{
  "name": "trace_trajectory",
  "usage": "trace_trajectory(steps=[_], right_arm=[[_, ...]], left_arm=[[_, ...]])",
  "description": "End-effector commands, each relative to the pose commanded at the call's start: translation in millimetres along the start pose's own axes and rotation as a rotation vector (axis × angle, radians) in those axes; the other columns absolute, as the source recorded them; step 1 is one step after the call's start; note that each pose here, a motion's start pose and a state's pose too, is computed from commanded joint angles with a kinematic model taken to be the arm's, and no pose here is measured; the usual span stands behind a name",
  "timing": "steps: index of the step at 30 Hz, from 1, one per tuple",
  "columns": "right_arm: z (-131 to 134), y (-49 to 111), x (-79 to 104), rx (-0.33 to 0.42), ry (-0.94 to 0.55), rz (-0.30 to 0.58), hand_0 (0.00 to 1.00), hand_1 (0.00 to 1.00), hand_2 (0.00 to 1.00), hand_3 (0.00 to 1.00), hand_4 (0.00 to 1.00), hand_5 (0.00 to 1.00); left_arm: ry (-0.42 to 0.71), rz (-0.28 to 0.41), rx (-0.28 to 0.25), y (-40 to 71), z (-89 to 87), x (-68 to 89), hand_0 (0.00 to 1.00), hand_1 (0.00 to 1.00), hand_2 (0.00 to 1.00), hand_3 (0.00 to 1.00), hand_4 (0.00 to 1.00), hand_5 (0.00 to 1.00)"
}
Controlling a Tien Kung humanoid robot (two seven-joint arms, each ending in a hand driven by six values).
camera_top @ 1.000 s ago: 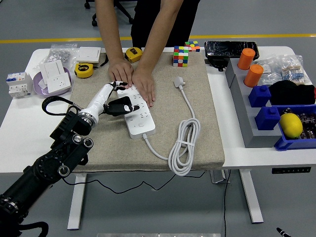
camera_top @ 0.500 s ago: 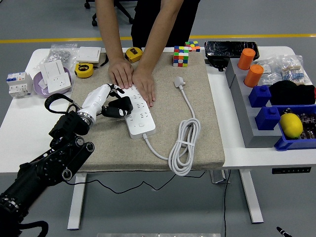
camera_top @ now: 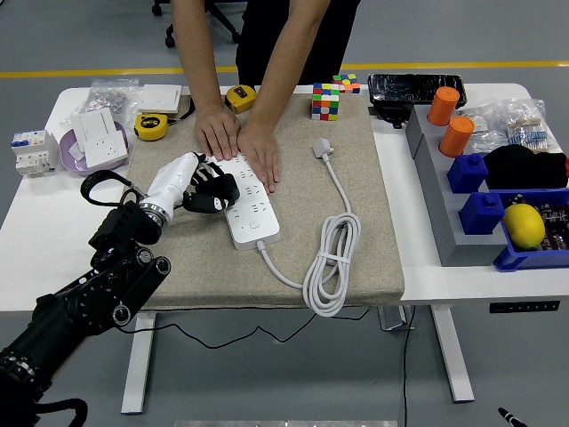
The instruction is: Pick up the plug,place it near the board,insert it into the board,press the button
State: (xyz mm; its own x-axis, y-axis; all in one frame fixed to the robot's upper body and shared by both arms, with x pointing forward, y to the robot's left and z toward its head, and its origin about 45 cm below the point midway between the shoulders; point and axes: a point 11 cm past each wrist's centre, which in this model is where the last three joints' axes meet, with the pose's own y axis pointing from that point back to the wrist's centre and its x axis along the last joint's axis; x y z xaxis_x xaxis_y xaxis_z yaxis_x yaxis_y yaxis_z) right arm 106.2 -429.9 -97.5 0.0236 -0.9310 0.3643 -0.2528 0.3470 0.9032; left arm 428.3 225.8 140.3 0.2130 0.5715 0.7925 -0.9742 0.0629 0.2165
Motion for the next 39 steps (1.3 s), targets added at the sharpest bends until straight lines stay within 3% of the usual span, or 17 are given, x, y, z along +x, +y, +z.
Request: trace_trajectory(steps=[1,6,7,22,35,39], right_arm=[[0,0.0,0.0,0.0,0.001,0.0,0.854,0.811,0.782,0.8,0.998,0.846],[1,0.0,0.1,-0.001,0.002,0.0,0.854,0.811,0.782,0.8,0.998,0.846],[1,0.0,0.1,-0.002,0.002,0.0,0.854,0.811,0.783,0.801,0.998,0.846],[2,0.1,-0.3,-0.004,0.001,0.0,0.854,0.811,0.782,0.801,0.998,0.847],[2,0.1,0.0,-0.005,-0.005,0.001,0.854,0.811,0.783,0.801,0.998,0.846],[2,0.1,0.7,-0.003,-0.009,0.003,0.854,0.811,0.783,0.801,0.998,0.847]], left_arm=[[0.0,-0.002,0.002,0.1,-0.4,-0.3,0.42,0.378,0.355,0.484,0.717,0.139],[-0.007,-0.016,0.011,0.8,-3.3,-2.4,0.42,0.378,0.355,0.484,0.717,0.139],[-0.007,-0.018,0.011,1.1,-3.7,-2.8,0.412,0.331,0.335,0.451,0.682,0.13],[-0.001,-0.017,0.016,1.3,-8.9,5.4,0.413,0.329,0.336,0.438,0.668,0.121],[-0.024,0.04,-0.031,2.2,2.1,37.9,0.421,0.337,0.334,0.434,0.662,0.112],[-0.075,0.049,-0.017,4.6,-5.7,50.1,0.425,0.344,0.337,0.435,0.661,0.111]])
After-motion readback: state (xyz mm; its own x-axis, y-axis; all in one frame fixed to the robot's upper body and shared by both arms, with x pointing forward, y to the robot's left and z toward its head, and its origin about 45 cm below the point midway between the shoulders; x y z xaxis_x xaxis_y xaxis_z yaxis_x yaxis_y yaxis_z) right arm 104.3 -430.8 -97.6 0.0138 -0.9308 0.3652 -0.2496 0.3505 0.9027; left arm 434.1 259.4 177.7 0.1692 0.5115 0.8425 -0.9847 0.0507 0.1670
